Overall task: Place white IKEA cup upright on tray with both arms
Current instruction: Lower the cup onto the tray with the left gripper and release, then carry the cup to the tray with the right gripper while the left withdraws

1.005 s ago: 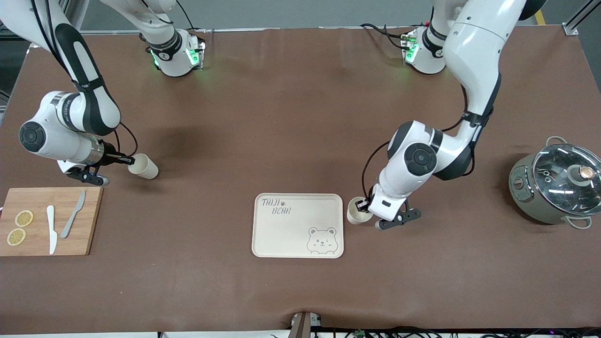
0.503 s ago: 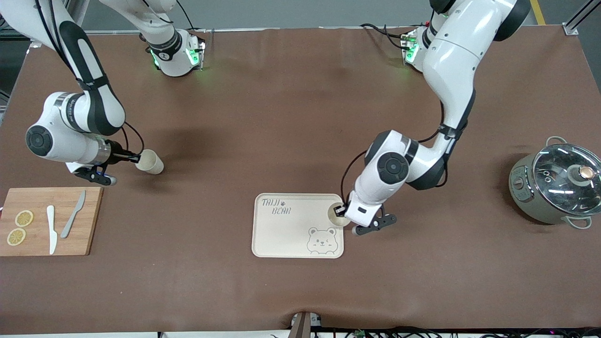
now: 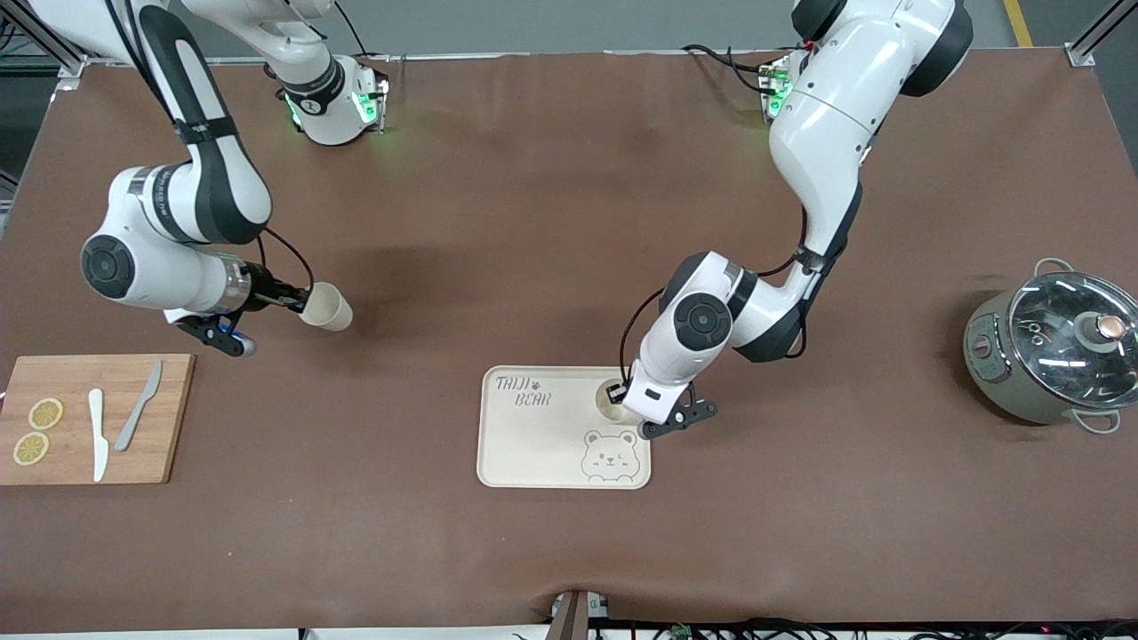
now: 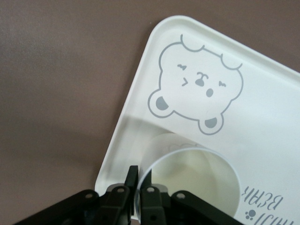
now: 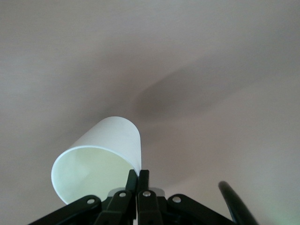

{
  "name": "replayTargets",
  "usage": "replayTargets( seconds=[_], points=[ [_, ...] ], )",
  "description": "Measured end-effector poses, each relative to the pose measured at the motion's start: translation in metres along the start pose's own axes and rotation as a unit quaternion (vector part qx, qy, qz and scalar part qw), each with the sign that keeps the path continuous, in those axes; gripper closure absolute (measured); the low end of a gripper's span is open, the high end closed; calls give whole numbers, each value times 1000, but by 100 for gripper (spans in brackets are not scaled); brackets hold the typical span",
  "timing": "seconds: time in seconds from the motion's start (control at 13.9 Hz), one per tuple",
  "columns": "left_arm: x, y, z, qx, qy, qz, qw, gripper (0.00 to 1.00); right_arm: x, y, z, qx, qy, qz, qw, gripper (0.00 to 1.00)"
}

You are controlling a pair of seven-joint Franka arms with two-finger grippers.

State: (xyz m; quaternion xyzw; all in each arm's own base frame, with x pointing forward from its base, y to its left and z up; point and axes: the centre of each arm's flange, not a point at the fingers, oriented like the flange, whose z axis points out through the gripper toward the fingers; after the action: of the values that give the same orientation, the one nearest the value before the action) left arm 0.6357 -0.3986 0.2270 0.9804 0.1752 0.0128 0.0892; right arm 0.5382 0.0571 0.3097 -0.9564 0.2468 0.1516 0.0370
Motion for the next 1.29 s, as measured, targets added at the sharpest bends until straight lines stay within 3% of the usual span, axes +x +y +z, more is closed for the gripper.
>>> replayTargets(
  seconds=[0.29,0.65,1.01,1.29],
  points=[
    [10,8,-25,-16,16,-2,1000,48,-41,-79,-27,7,28,44,999,98],
    [36,-7,-112,-3,25,-20,999,0,-63,-171,-63,41,31,138,989,98],
    [64,-53,-202,30,20,-37,999,0,-55,-255,-38,56,27,235,970,98],
    [84,-97,-238,54,7,-46,997,0,-45,-298,-4,65,26,277,958,98]
  ],
)
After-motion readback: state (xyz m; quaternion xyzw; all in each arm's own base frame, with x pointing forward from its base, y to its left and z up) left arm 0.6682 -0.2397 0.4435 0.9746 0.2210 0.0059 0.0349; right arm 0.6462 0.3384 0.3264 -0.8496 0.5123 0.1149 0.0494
